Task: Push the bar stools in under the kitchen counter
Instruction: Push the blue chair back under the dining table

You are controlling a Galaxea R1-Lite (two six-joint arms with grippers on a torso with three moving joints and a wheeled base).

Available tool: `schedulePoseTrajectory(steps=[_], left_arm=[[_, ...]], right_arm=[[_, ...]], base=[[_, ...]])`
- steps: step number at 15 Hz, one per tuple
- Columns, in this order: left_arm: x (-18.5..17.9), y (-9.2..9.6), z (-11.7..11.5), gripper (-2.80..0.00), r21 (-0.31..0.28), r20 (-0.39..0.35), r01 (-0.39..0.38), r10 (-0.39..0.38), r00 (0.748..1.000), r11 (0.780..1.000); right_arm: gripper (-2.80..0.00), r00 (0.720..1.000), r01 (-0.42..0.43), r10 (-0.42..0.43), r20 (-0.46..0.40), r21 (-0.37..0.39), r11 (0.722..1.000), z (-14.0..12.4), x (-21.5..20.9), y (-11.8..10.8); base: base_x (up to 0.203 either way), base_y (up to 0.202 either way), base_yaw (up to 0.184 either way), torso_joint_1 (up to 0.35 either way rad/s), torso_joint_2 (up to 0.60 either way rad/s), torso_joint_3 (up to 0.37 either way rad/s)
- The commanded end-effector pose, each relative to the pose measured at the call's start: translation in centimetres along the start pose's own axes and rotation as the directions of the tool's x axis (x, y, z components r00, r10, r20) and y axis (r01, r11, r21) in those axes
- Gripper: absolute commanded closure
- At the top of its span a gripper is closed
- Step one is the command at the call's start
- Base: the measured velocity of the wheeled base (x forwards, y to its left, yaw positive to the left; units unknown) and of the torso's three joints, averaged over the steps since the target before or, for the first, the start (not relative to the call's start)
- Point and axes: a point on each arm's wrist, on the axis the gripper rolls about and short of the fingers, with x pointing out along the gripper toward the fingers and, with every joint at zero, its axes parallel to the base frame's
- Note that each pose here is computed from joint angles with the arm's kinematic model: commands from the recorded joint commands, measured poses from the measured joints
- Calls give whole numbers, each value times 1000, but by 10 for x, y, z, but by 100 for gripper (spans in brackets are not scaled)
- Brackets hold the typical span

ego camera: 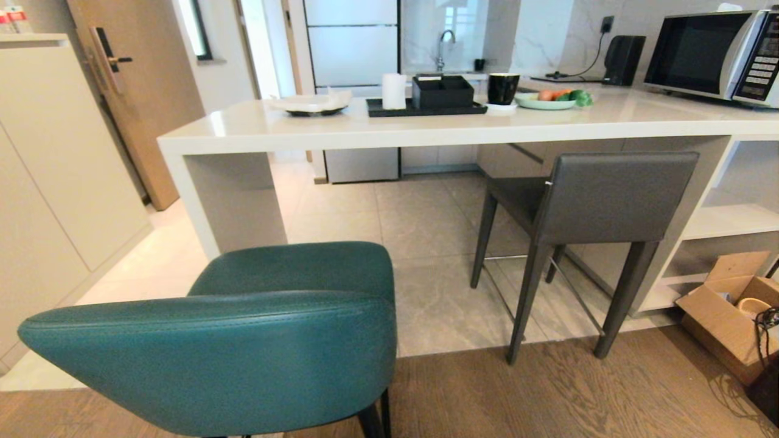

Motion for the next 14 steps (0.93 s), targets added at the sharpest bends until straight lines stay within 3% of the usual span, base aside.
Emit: schedulePoseTrajectory(steps=[1, 11, 14], left_arm=[[0, 0, 0, 0, 1, -3, 0, 0, 1000, 1000], [0, 0, -1, 0, 1, -5, -4, 4, 1000, 1000], [0, 0, -1, 0, 1, -5, -4, 4, 1000, 1000]], right_arm=[[0, 1000, -1, 1, -3, -1, 1000, 0, 0, 0], [0, 1000, -1, 1, -3, -1, 1000, 0, 0, 0], [0, 1000, -3, 3, -3, -1, 1000, 0, 0, 0]], base=[[0, 196, -3, 2, 2, -6], [0, 192, -1, 2, 2, 1], [0, 37, -2, 1, 3, 1]])
